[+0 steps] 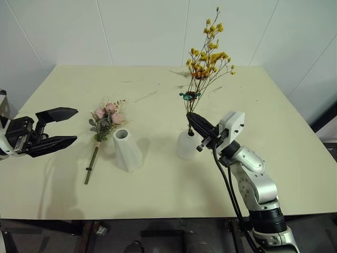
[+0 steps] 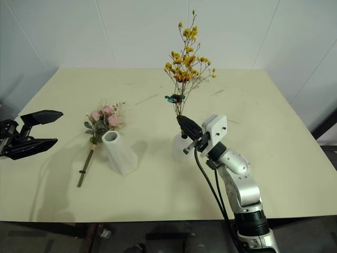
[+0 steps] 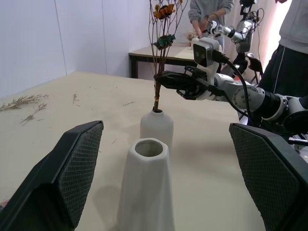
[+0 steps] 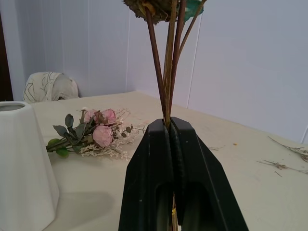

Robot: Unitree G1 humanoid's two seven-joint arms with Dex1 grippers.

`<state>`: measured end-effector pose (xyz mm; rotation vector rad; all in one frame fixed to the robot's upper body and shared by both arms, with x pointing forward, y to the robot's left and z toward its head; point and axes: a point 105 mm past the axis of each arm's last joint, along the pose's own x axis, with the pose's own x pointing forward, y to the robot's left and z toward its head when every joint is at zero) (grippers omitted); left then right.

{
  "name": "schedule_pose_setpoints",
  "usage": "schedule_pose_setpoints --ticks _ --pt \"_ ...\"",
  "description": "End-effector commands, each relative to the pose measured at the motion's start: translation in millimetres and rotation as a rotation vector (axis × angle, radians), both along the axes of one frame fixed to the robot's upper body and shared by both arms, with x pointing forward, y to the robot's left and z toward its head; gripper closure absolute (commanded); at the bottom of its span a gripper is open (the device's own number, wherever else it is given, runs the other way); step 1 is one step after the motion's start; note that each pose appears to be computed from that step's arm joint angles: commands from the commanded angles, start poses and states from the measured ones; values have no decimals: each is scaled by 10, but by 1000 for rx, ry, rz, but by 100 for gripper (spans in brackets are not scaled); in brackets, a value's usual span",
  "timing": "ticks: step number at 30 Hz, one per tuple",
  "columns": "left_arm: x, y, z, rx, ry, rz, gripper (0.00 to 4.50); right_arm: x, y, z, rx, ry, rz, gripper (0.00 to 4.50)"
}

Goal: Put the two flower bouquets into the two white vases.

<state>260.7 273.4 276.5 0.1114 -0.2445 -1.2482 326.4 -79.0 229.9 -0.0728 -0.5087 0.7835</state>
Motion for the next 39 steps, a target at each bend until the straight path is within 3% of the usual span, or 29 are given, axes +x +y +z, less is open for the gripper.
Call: schedule_pose_setpoints --ticks 1,27,33,39 --pt "-93 -28 74 49 -42 -67 0 43 -76 -173 -37 60 -26 445" --pt "-67 -55 58 48 -39 -76 0 -143 -15 123 -44 -3 47 445" --pt "-58 -64 53 48 -39 -75 0 -115 -52 58 -42 23 33 445" --pt "-47 -73 45 48 -38 -73 0 -28 -104 -181 -55 74 -3 445"
